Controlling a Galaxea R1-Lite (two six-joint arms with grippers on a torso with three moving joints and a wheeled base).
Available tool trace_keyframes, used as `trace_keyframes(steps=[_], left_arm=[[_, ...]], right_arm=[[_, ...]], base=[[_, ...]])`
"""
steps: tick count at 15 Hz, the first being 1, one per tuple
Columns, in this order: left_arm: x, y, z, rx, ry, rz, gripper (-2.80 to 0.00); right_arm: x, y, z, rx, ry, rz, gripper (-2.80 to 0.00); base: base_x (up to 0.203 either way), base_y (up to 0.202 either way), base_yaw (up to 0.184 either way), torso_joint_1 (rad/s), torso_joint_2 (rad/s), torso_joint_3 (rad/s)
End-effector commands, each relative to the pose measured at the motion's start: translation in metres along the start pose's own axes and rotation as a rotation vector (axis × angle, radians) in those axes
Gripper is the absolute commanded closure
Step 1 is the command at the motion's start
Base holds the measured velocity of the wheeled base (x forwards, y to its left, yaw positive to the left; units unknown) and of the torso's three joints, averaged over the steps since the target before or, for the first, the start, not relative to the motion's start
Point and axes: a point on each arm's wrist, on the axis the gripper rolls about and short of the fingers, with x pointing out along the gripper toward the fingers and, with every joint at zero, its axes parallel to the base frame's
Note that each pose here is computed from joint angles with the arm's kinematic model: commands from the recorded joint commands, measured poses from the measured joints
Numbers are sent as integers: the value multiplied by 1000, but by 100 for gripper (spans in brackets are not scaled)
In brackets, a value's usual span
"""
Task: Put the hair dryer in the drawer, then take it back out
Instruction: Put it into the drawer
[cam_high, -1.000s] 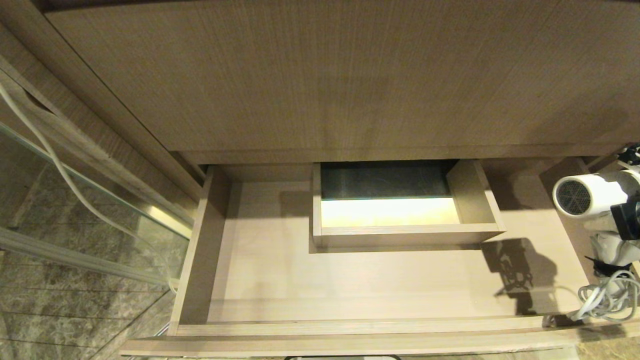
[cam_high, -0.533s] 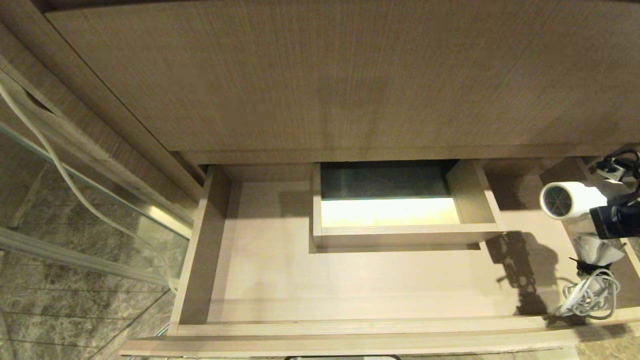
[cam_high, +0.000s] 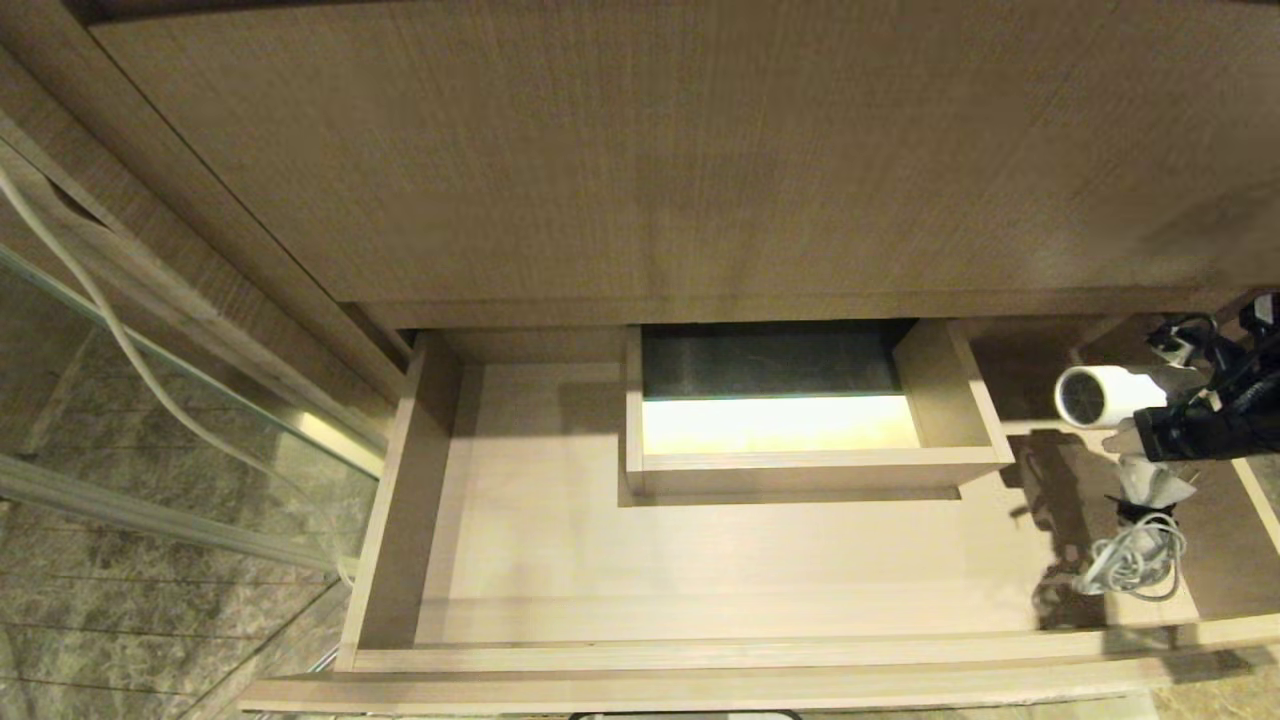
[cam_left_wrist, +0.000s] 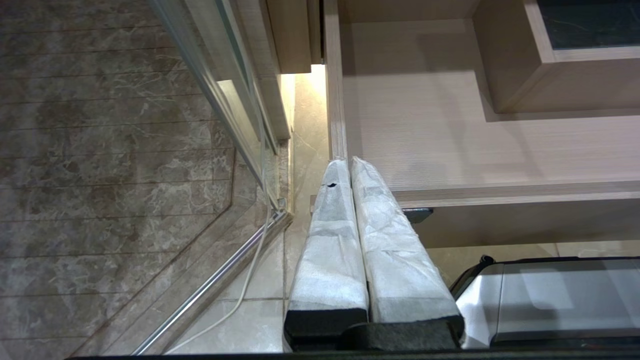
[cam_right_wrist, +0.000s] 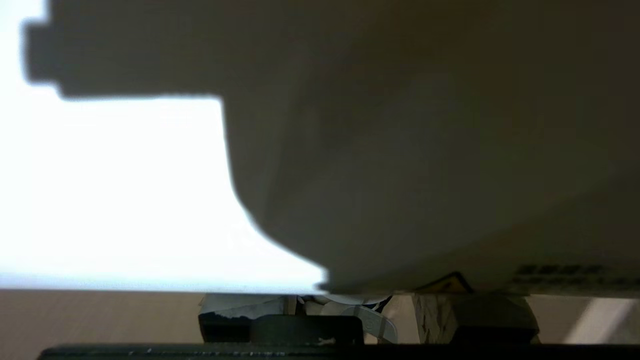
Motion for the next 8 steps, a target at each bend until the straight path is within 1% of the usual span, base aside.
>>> trace_keyframes(steps=[1,5,8], left_arm=[[0,0,0,0,0,0,0],[0,0,0,0,0,0,0],[0,0,0,0,0,0,0]], right_arm=[[40,-12,-6,14,41,16,0],[80,-26,2,-2,14,10,0],[98,-33,8,-33,-36,-6,0]], base=[[0,0,0,0,0,0],[0,0,0,0,0,0],[0,0,0,0,0,0]])
